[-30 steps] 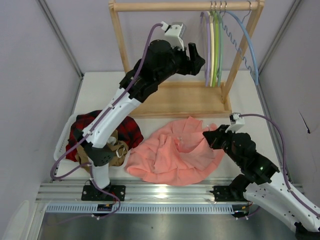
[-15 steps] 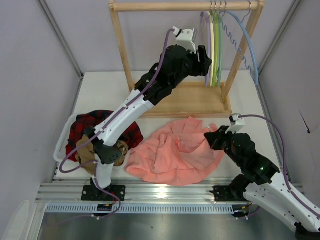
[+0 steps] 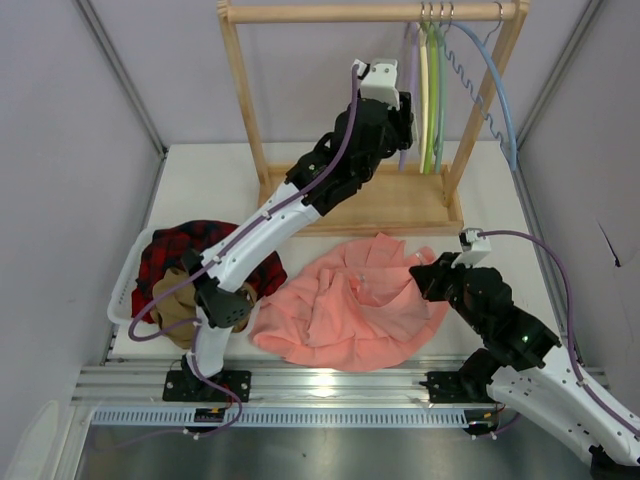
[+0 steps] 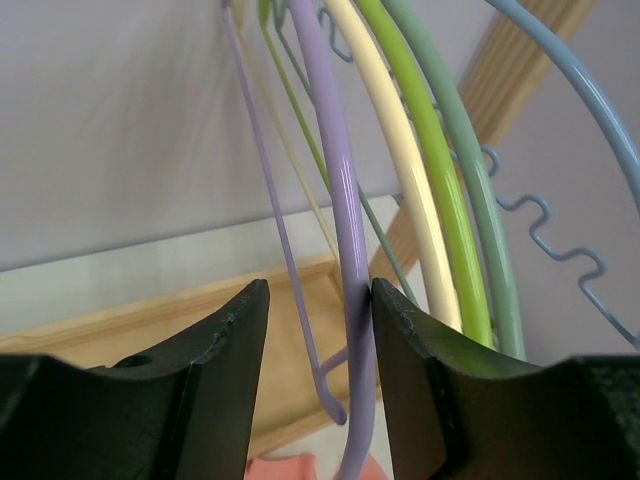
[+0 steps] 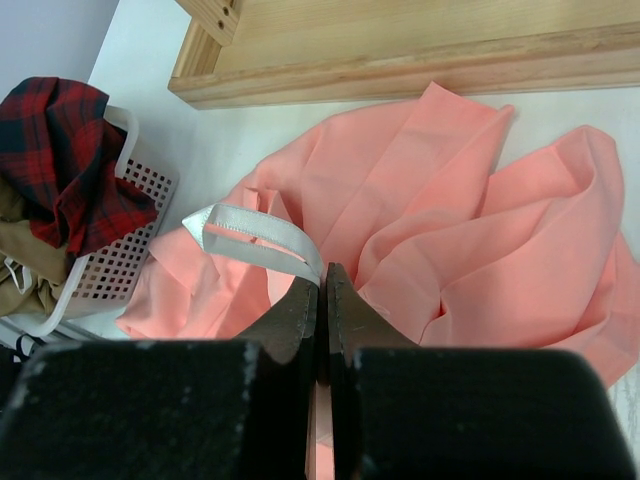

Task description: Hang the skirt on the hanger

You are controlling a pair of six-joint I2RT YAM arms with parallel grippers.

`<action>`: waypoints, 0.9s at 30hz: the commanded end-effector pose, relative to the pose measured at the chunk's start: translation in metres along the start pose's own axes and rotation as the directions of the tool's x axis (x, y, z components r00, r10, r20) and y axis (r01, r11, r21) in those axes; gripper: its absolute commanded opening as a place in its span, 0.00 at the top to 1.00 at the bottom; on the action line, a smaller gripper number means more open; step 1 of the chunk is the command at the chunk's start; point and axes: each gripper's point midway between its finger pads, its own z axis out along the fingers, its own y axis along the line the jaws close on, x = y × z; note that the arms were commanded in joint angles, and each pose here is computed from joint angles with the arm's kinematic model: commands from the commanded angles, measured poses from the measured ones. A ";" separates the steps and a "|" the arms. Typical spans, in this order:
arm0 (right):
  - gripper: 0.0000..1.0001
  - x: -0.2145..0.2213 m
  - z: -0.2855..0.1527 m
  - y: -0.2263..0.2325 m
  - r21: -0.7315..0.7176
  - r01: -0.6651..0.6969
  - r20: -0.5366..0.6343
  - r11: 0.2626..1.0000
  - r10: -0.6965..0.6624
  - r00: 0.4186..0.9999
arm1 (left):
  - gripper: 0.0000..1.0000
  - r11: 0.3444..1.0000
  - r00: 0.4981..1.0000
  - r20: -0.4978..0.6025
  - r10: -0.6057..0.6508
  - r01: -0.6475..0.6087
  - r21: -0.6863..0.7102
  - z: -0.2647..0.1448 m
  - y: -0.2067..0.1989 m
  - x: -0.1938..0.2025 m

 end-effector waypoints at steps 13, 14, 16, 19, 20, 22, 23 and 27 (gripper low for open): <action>1.00 -0.022 -0.008 0.006 -0.016 0.025 0.056 1.000 -0.024 0.998 | 0.51 0.991 0.986 0.135 0.100 -0.087 -0.099 0.025 0.012 -0.019; 1.00 -0.023 -0.009 0.006 -0.016 0.025 0.058 1.000 -0.024 0.998 | 0.55 0.994 0.988 0.134 0.079 -0.067 -0.091 0.026 0.014 -0.019; 1.00 -0.024 -0.010 0.006 -0.017 0.026 0.064 1.000 -0.025 0.998 | 0.69 0.994 0.989 0.131 0.071 -0.060 -0.087 0.029 0.018 -0.019; 1.00 -0.025 -0.010 0.006 -0.014 0.030 0.068 0.999 -0.029 0.997 | 0.94 0.994 0.986 0.149 0.078 -0.066 -0.083 0.028 0.019 -0.027; 1.00 -0.025 -0.010 0.006 -0.015 0.030 0.069 0.999 -0.029 0.997 | 0.99 0.995 0.985 0.156 0.078 -0.067 -0.077 0.026 0.018 -0.030; 1.00 -0.025 -0.009 0.006 -0.013 0.031 0.070 0.999 -0.030 0.997 | 1.00 0.995 0.981 0.174 0.084 -0.072 -0.075 0.023 0.020 -0.039; 1.00 -0.025 -0.009 0.006 -0.013 0.032 0.070 0.999 -0.031 0.997 | 1.00 0.996 0.979 0.190 0.077 -0.065 -0.069 0.017 0.021 -0.050; 1.00 -0.025 -0.005 0.005 -0.003 0.023 0.072 1.000 -0.023 0.997 | 1.00 0.998 0.972 0.228 0.053 -0.043 -0.048 -0.005 0.031 -0.085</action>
